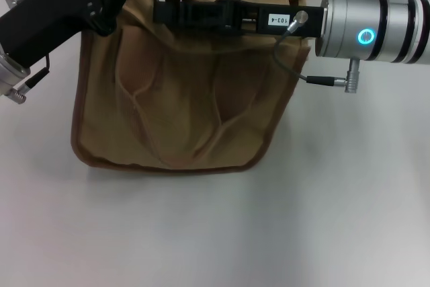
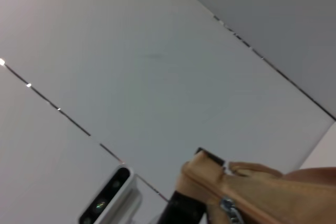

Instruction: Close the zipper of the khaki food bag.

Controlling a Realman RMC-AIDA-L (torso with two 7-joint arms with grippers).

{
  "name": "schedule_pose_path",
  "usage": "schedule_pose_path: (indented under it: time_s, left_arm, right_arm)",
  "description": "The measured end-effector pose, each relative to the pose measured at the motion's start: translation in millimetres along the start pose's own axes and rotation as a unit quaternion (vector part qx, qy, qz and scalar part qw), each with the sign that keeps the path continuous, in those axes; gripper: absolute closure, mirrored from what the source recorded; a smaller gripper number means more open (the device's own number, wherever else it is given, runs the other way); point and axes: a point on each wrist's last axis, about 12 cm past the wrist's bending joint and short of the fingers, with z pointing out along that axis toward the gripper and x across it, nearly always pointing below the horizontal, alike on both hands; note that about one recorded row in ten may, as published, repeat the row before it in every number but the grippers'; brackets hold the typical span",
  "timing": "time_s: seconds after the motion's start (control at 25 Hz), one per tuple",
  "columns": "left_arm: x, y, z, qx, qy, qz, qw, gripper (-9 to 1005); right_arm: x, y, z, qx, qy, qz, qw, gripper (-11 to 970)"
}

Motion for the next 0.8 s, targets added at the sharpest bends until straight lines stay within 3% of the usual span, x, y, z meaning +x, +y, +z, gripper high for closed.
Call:
schedule_pose_path:
  time_s: [0.28,0.8]
  left_arm:
    - [0.8,1.1,-0.4,-0.007,0.002,0.000,1.000,974]
    - [1.4,0.3,-1.3,-0.006,0.003,-0.001,1.000,973]
  right_arm:
    - [0.6,4.1,-4.3,-0.020,-0.010,0.002,1.000,608]
    - [2.0,4.7,-6.8,-0.025,-0.010,0.004,1.000,798]
